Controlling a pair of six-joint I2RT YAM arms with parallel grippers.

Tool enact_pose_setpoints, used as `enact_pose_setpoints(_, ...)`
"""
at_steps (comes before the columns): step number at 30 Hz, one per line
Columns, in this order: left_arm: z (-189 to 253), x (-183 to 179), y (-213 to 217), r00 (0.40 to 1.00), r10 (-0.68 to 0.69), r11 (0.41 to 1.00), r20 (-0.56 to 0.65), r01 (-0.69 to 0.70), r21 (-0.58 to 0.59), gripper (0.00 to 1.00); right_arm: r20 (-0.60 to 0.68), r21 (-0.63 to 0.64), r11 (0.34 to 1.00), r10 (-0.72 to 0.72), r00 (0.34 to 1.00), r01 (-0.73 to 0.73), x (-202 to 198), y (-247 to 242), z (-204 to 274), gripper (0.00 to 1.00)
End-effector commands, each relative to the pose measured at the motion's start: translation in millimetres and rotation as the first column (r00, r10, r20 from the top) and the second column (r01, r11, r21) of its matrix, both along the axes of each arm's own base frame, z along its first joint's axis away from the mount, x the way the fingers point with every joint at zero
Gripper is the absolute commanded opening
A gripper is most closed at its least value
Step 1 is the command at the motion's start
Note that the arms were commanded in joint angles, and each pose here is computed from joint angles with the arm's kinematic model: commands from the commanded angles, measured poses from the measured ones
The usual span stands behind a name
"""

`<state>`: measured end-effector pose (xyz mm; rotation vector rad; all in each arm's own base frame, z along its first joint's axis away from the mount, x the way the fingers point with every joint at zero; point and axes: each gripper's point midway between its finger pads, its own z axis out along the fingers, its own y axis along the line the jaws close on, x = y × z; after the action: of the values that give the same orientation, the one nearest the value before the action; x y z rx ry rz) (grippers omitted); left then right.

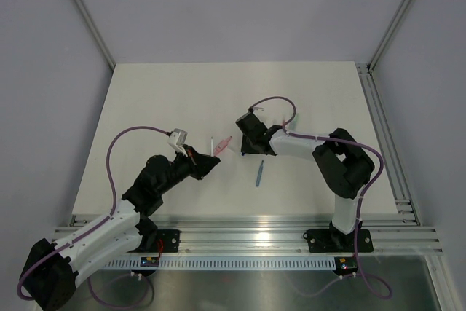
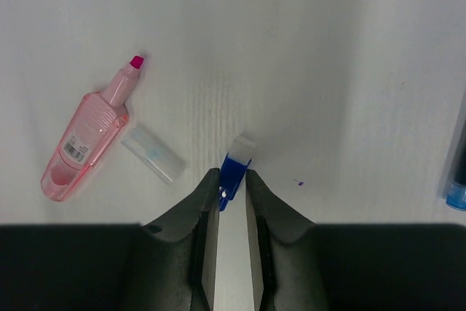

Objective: Insert the pens into the pen caps

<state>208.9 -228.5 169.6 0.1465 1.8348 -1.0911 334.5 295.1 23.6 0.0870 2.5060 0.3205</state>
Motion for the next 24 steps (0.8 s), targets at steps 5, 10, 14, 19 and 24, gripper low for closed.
enact_pose_setpoints(5,13.1,0.2,-1.9,0.999,-0.011,0.999,0.052,0.013,-0.031,0.0,-0.018,-0.158,0.987,0.037,0.999,-0.04,-9.4,-26.4,0.0,0.25)
enact_pose_setpoints(10,11.3,0.5,-2.2,0.999,-0.011,1.0,0.047,0.013,-0.029,0.0,-0.012,-0.15,0.988,0.047,0.999,-0.049,-6.8,-25.0,6.7,0.32)
enact_pose_setpoints(14,11.6,1.2,-2.0,0.999,-0.008,1.0,0.048,0.01,-0.028,0.0,0.013,-0.136,0.99,0.047,0.999,-0.045,0.9,-18.8,19.5,0.34)
enact_pose_setpoints(19,11.9,0.6,-1.6,0.999,-0.008,1.0,0.05,0.01,-0.029,0.0,0.011,-0.138,0.99,0.044,0.999,-0.042,4.5,-16.7,20.3,0.38)
enact_pose_setpoints(24,12.8,-0.1,-1.8,0.999,-0.011,0.999,0.051,0.013,-0.032,0.0,-0.002,-0.14,0.989,0.036,0.999,-0.036,6.1,-15.9,13.2,0.38)
